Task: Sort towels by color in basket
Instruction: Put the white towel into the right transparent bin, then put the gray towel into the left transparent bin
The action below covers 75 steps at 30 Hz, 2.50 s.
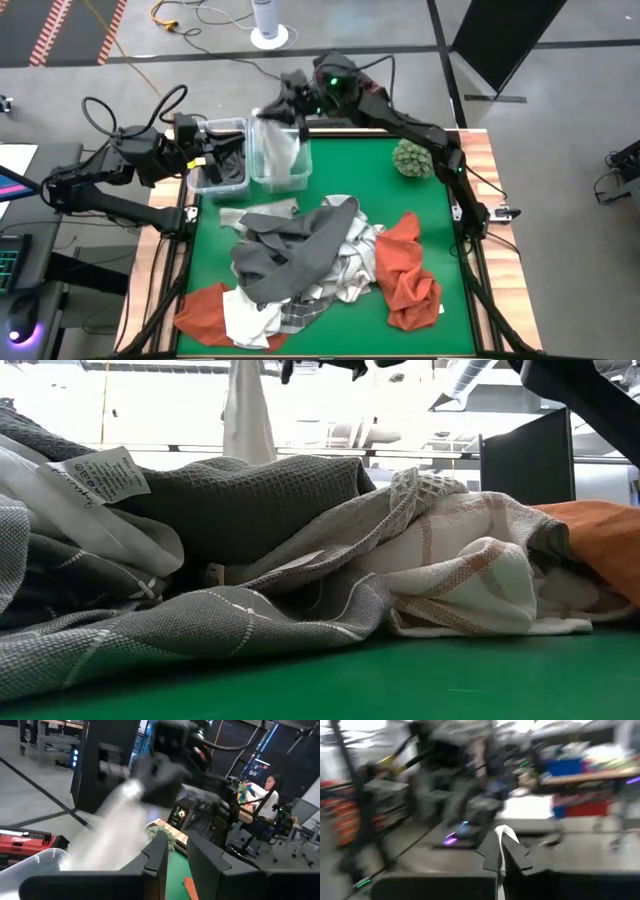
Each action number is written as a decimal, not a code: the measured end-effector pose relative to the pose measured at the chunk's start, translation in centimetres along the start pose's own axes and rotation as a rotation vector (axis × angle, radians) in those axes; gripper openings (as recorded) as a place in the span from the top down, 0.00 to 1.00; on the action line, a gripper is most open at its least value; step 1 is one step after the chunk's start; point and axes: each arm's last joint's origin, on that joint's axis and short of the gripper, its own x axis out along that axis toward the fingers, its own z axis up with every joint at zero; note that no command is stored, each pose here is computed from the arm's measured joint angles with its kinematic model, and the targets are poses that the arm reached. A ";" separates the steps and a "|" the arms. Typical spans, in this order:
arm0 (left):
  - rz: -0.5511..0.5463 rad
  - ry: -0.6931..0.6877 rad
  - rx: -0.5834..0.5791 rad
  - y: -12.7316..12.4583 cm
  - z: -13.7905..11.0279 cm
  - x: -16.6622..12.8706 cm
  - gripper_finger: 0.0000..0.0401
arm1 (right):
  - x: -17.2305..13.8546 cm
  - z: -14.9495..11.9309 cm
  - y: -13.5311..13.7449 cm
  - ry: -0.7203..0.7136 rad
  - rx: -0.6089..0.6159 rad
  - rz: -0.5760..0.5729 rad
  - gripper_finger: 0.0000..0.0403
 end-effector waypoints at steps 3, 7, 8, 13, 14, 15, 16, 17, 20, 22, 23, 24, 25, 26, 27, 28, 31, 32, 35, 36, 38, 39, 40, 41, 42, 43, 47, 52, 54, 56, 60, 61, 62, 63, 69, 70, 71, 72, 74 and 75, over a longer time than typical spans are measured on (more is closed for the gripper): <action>-0.004 -0.002 -0.002 0.1 0.1 -0.2 0.84 | 1.0 -0.9 1.4 0.069 0.043 0.079 0.94; -0.016 -0.007 -0.009 0.1 0.2 -0.4 0.84 | 0.7 -0.9 1.2 0.080 0.009 0.017 0.94; -0.017 -0.007 -0.016 0.1 0.2 -0.4 0.84 | 0.4 -0.8 0.7 0.078 -0.001 -0.030 0.94; -0.032 0.000 -0.030 0.1 0.2 -0.5 0.84 | -1.5 -1.4 -2.5 0.139 -0.127 -0.387 0.94; -0.034 0.000 -0.030 0.1 0.2 -0.5 0.84 | -1.9 -1.5 -3.1 0.152 -0.151 -0.451 0.94; -0.034 0.000 -0.030 0.2 0.2 -0.5 0.84 | -2.3 -1.5 -3.6 0.163 -0.173 -0.517 0.94; -0.034 0.001 -0.030 0.2 0.2 -0.5 0.84 | -2.6 -1.6 -4.1 0.172 -0.183 -0.569 0.94; -0.034 0.001 -0.030 0.1 0.2 -0.5 0.84 | -3.0 -1.8 -4.7 0.182 -0.181 -0.602 0.94; -0.033 0.002 -0.027 0.1 0.2 -0.5 0.84 | -3.9 -2.8 -5.5 0.269 -0.114 -0.628 0.94; -0.033 0.002 -0.024 0.1 0.2 -0.5 0.84 | -3.9 -4.2 -5.4 0.368 -0.070 -0.621 0.94; -0.031 0.003 -0.022 0.2 0.2 -0.5 0.84 | -3.7 -5.1 -5.2 0.423 -0.054 -0.609 0.94; -0.025 0.007 -0.018 0.2 0.1 -0.5 0.84 | -3.3 -6.1 -5.1 0.477 -0.038 -0.593 0.94; -0.021 0.013 -0.013 0.2 0.1 -0.5 0.84 | -3.0 -7.0 -4.8 0.520 -0.019 -0.580 0.94; -0.015 0.016 -0.010 0.3 0.0 -0.5 0.84 | -2.8 -8.0 -4.6 0.572 0.009 -0.568 0.94; -0.012 0.019 -0.008 0.3 0.0 -0.5 0.84 | -2.6 -9.1 -4.4 0.619 0.034 -0.556 0.94; -0.007 0.023 -0.005 0.3 -0.1 -0.5 0.84 | -2.4 -10.0 -4.2 0.647 0.047 -0.543 0.94; 0.008 0.033 0.005 0.4 -0.2 -0.5 0.84 | -1.9 -12.0 -3.7 0.702 0.072 -0.523 0.94; 0.010 0.038 0.008 0.4 -0.3 -0.5 0.84 | -2.0 -12.4 -3.6 0.725 0.082 -0.520 0.94; 0.016 0.051 0.016 0.4 -0.4 -0.4 0.84 | -1.6 -13.7 -3.4 0.786 0.072 -0.486 0.94; 0.018 0.055 0.018 0.4 -0.5 -0.3 0.84 | -1.5 -14.1 -3.3 0.810 0.078 -0.472 0.94; 0.020 0.060 0.022 0.4 -0.6 -0.2 0.84 | -1.3 -15.1 -2.9 0.853 0.116 -0.418 0.94; 0.021 0.062 0.023 0.3 -0.6 -0.2 0.84 | -0.9 -15.5 -2.7 0.849 0.122 -0.388 0.94; 0.021 0.064 0.024 0.3 -0.6 -0.1 0.84 | -0.7 -15.6 -2.4 0.850 0.130 -0.361 0.94; 0.022 0.066 0.026 0.3 -0.7 -0.1 0.84 | -0.5 -15.8 -2.0 0.862 0.134 -0.344 0.94; 0.024 0.069 0.028 0.3 -0.7 0.0 0.84 | -0.2 -15.8 -1.7 0.863 0.119 -0.332 0.94; 0.025 0.072 0.030 0.3 -0.8 0.1 0.84 | 0.1 -15.8 -1.5 0.856 0.095 -0.328 0.94; 0.026 0.076 0.030 0.3 -0.8 0.1 0.84 | 0.9 -15.3 -1.5 0.790 0.016 -0.363 0.91; 0.025 0.074 0.000 0.3 -0.8 0.0 0.84 | -0.2 -15.1 -2.6 0.782 0.124 -0.376 0.80; 0.020 0.077 -0.004 0.3 -0.8 0.0 0.84 | -0.8 -15.5 -2.6 0.821 0.183 -0.362 0.73; 0.015 0.079 -0.004 0.2 -0.8 0.0 0.84 | -1.0 -15.6 -2.3 0.856 0.212 -0.351 0.63; 0.014 0.080 0.002 0.2 -0.8 0.0 0.84 | -1.2 -14.9 -1.8 0.872 0.243 -0.358 0.40; 0.014 0.080 0.002 0.2 -0.8 0.0 0.84 | -1.3 -14.4 -1.7 0.874 0.252 -0.362 0.35; 0.014 0.080 0.002 0.2 -0.8 0.0 0.84 | -1.3 -14.0 -1.7 0.869 0.255 -0.372 0.31; 0.014 0.080 0.002 0.2 -0.8 0.0 0.84 | -1.3 -13.3 -1.7 0.852 0.244 -0.388 0.28; 0.020 0.092 0.002 0.3 -0.9 0.0 0.84 | -0.8 -9.7 -1.9 0.721 0.078 -0.494 0.24; 0.020 0.093 0.003 0.3 -0.9 0.0 0.84 | -0.6 -9.3 -2.0 0.692 0.048 -0.502 0.24; 0.021 0.094 0.004 0.3 -1.0 0.0 0.84 | -0.5 -9.4 -2.3 0.678 0.031 -0.508 0.25; 0.021 0.094 0.003 0.3 -1.0 0.0 0.84 | -0.5 -9.6 -2.6 0.672 0.024 -0.513 0.26; 0.021 0.095 -0.003 0.3 -1.0 0.0 0.84 | -0.2 -11.1 -3.7 0.690 0.032 -0.521 0.28; 0.022 0.095 -0.006 0.3 -1.0 0.0 0.84 | 0.0 -12.1 -4.2 0.707 0.039 -0.525 0.28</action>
